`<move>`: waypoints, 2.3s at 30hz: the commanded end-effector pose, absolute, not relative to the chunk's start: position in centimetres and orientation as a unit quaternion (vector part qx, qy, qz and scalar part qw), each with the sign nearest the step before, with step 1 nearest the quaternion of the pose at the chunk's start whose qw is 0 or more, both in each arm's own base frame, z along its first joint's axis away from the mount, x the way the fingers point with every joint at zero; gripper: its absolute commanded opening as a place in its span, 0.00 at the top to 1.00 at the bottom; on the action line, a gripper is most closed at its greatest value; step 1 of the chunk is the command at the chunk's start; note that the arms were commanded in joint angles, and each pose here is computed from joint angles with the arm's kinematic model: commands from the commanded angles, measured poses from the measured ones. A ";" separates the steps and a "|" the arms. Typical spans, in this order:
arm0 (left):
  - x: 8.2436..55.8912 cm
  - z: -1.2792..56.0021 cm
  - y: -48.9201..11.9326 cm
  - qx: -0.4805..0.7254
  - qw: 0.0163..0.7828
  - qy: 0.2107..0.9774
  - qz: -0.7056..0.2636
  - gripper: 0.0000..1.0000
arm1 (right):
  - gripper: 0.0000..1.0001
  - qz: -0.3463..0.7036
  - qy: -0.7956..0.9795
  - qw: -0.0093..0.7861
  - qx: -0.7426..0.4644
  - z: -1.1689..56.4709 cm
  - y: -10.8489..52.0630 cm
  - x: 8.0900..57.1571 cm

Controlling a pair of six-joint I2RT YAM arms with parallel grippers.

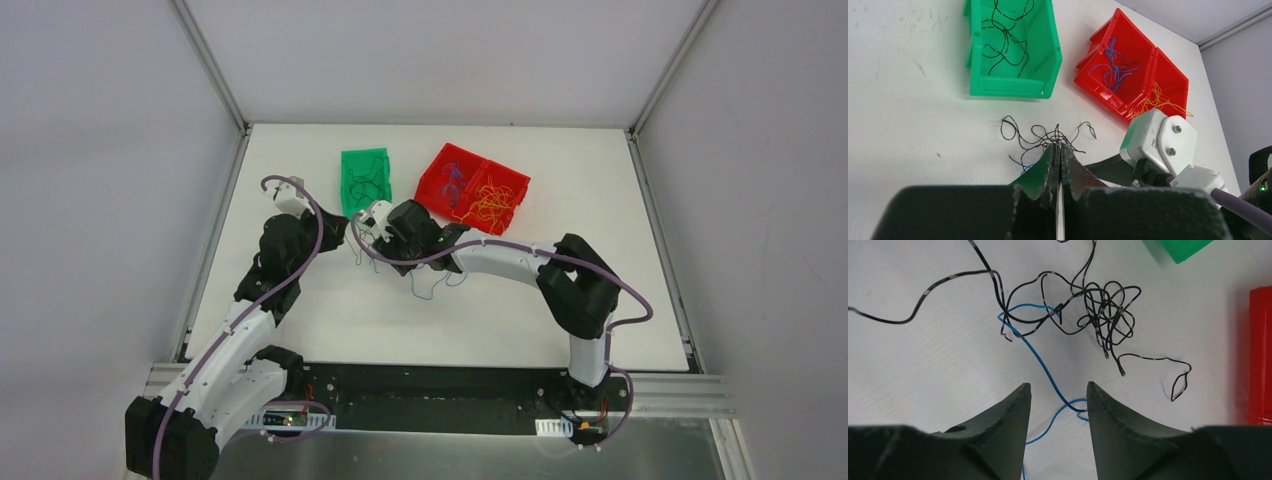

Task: Untangle the cables

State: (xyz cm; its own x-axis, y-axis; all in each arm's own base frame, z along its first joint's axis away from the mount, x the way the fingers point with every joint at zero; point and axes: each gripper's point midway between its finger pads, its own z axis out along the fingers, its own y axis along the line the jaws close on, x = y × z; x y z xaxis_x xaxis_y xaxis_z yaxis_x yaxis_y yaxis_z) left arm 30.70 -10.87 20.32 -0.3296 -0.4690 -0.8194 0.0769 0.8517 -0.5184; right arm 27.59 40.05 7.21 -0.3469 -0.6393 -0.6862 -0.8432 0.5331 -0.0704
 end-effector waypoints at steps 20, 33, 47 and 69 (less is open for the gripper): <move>30.7 18.9 -6.2 -0.226 0.573 0.774 -0.145 1.00 | 1.00 0.174 0.870 0.442 -0.134 15.9 30.7 31.7; 29.6 17.7 -2.5 -0.319 0.558 0.763 -0.069 1.00 | 1.00 0.187 0.888 0.419 0.016 14.5 24.4 31.6; 30.4 18.7 -5.8 -0.251 0.555 0.782 -0.136 1.00 | 0.01 0.074 0.918 0.367 -0.132 10.8 25.9 26.8; 30.5 19.0 -6.2 -0.237 0.559 0.781 -0.145 1.00 | 0.00 0.032 0.855 0.400 0.329 14.7 22.7 28.2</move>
State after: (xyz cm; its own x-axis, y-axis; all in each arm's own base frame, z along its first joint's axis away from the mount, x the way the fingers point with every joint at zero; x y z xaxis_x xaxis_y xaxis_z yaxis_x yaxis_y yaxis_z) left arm 29.76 -5.71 16.32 -0.3127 -0.5275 -0.7899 -0.2648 0.8471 -0.4609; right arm 27.93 24.76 11.80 -0.6566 0.2924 -0.6953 0.2124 0.9562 0.2016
